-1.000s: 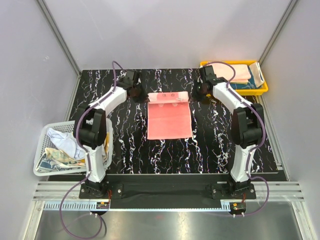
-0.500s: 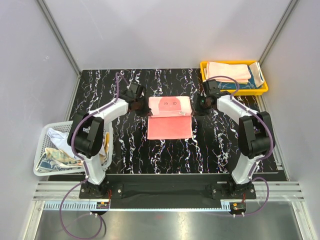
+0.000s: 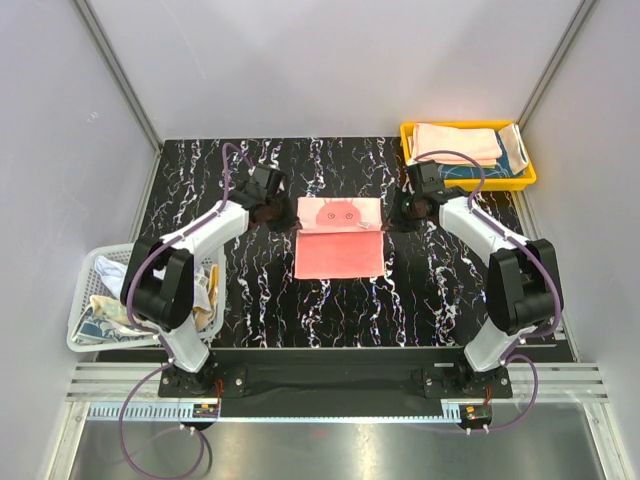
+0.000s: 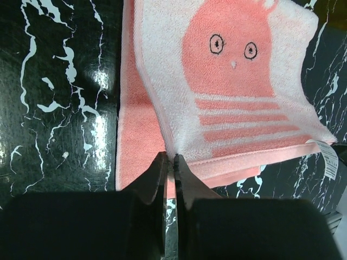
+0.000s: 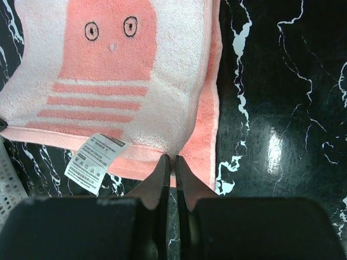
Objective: Fold and stack the towels
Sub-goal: Fold the towel
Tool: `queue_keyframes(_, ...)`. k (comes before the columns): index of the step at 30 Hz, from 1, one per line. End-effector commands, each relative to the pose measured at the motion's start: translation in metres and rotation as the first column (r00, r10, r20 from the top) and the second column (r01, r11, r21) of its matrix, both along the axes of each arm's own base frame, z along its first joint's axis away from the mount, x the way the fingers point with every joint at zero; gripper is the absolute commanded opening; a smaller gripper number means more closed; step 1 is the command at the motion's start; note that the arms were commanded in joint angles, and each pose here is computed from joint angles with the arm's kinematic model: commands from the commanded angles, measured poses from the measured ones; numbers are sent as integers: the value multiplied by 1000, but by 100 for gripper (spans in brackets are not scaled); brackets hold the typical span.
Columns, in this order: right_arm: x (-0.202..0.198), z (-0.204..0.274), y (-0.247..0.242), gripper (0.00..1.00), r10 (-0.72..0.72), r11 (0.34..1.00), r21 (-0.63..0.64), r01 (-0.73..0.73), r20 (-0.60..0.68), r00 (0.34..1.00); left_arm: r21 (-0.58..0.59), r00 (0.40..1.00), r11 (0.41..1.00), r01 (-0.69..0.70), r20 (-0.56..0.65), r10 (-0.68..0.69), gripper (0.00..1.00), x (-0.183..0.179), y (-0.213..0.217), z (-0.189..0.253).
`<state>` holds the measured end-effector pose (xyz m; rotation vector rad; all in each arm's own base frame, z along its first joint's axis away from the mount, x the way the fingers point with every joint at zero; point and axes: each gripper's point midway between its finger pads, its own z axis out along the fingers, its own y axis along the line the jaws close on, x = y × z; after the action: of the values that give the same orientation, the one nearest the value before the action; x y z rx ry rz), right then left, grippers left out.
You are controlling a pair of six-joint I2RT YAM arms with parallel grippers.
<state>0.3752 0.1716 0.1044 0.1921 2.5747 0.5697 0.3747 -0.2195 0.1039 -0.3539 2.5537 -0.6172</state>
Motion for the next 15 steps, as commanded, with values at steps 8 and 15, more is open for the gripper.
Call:
queue_keyframes(8,-19,9,6,0,19,1000,-4,-19,31,999,29,1000,1000,11,19,-11,0,-19,10,3)
queue_keyframes(15,-27,8,5,0,21,1000,-6,-21,26,999,31,999,999,34,17,-35,0,-29,5,2)
